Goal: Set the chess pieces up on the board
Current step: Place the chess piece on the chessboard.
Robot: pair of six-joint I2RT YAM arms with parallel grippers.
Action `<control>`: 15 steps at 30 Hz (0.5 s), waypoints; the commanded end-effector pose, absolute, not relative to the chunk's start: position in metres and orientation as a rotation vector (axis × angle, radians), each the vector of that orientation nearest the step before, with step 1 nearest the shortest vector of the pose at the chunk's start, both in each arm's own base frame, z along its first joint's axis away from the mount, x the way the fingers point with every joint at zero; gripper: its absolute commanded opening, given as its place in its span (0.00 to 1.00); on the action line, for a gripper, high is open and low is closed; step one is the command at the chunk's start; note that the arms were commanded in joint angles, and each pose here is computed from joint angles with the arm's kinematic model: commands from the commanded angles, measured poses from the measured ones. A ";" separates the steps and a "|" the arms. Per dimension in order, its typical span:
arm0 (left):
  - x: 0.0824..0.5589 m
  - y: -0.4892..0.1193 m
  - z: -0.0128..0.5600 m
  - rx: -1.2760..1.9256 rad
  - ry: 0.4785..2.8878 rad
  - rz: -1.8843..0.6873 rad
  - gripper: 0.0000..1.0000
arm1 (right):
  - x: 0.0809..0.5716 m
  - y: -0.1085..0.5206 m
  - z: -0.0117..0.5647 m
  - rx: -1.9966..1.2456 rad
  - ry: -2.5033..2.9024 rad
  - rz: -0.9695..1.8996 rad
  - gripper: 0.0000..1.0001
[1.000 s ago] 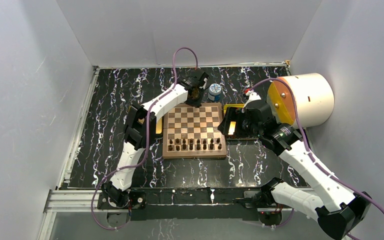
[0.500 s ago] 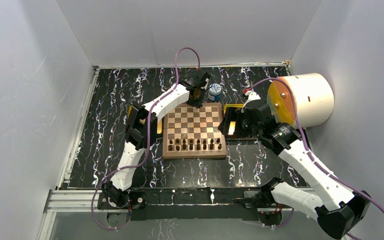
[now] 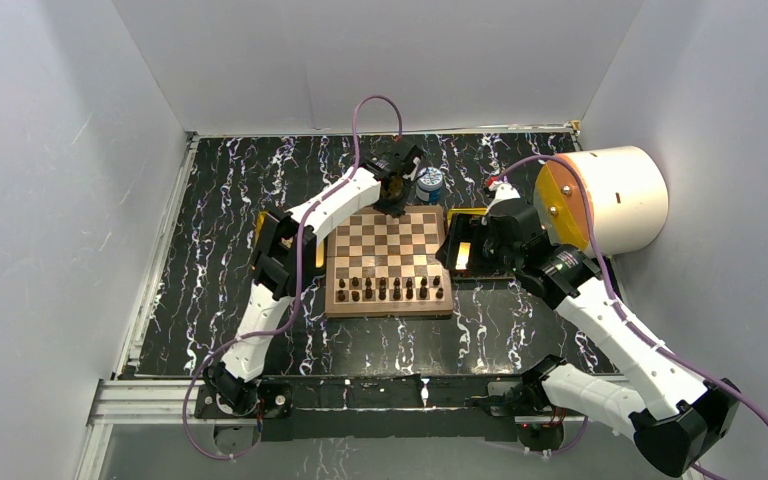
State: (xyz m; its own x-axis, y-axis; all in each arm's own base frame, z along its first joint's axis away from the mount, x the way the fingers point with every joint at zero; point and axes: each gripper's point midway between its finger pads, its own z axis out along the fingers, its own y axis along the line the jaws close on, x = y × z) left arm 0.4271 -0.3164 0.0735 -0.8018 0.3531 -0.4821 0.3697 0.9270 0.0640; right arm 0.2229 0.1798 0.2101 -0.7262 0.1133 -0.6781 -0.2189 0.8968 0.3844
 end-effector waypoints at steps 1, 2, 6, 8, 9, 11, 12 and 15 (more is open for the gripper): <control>0.428 -0.318 0.077 0.534 2.574 -0.026 0.12 | 0.231 0.183 0.226 -0.084 2.248 0.591 0.99; 0.428 -0.318 0.077 0.531 2.574 -0.027 0.12 | 0.230 0.183 0.225 -0.085 2.250 0.588 0.99; 0.429 -0.319 0.077 0.528 2.569 -0.026 0.12 | 0.231 0.182 0.226 -0.083 2.247 0.583 0.99; 0.429 -0.318 0.077 0.528 2.569 -0.021 0.15 | 0.231 0.181 0.227 -0.085 2.245 0.580 0.99; 0.429 -0.318 0.078 0.528 2.568 -0.017 0.19 | 0.231 0.181 0.226 -0.085 2.246 0.579 0.99; 0.429 -0.317 0.080 0.526 2.565 -0.011 0.29 | 0.231 0.181 0.226 -0.083 2.246 0.578 0.99; 0.429 -0.316 0.080 0.527 2.565 -0.007 0.32 | 0.231 0.182 0.225 -0.085 2.247 0.580 0.99; 0.430 -0.316 0.085 0.523 2.556 -0.012 0.38 | 0.231 0.183 0.224 -0.088 2.252 0.583 0.99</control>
